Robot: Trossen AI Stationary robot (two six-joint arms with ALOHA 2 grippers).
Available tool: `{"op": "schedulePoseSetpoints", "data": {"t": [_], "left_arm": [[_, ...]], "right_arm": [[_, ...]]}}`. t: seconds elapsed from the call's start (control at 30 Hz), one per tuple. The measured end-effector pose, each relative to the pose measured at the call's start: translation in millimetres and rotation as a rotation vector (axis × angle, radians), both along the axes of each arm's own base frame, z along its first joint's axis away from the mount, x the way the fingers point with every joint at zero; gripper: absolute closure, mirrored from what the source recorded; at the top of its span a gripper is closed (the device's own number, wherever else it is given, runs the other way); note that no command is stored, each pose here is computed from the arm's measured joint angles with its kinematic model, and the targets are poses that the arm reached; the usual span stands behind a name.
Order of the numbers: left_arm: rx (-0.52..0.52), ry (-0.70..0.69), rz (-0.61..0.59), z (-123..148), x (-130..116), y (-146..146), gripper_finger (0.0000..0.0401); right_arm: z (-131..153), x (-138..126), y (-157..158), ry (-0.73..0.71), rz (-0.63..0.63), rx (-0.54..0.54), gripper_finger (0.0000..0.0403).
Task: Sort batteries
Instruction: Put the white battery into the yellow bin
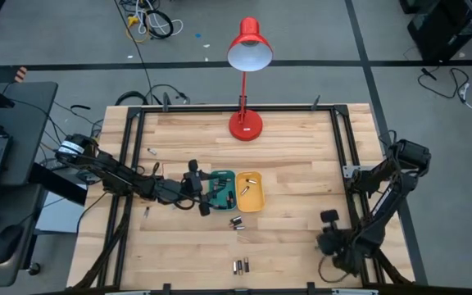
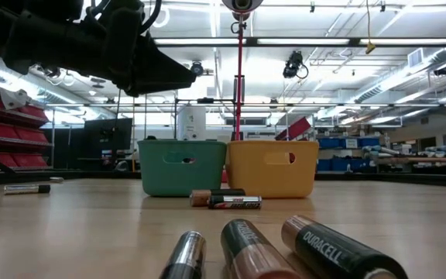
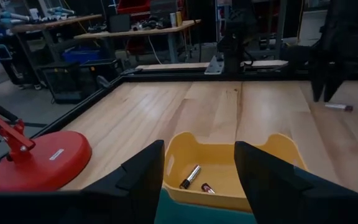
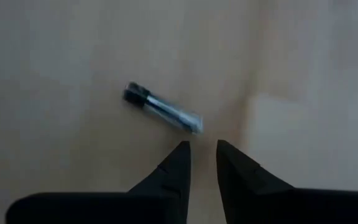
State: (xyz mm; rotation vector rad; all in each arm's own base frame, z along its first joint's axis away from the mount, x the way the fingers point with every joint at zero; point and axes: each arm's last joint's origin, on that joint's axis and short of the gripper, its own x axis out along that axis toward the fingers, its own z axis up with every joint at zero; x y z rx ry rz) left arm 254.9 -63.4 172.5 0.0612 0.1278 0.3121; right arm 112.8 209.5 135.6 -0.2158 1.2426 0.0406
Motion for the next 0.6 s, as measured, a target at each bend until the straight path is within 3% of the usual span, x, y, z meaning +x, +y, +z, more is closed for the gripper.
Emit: {"op": "schedulePoseSetpoints", "data": {"t": [0.33,0.5,0.6], "left_arm": [[-0.001,0.003,0.000,0,0,0,0.0190],[-0.012,0.002,-0.008,0,0,0,0.0190],[-0.038,0.021,-0.118,-2,1,-3,0.0190]], "right_arm": [[1,14,-7,-0.056,-0.051,-0.023,0.0295],[7,40,-12,-0.325,-0.143,-0.050,0.0251],[10,62,-23,-0.421,-0.259,-0.056,0.0229]]}}
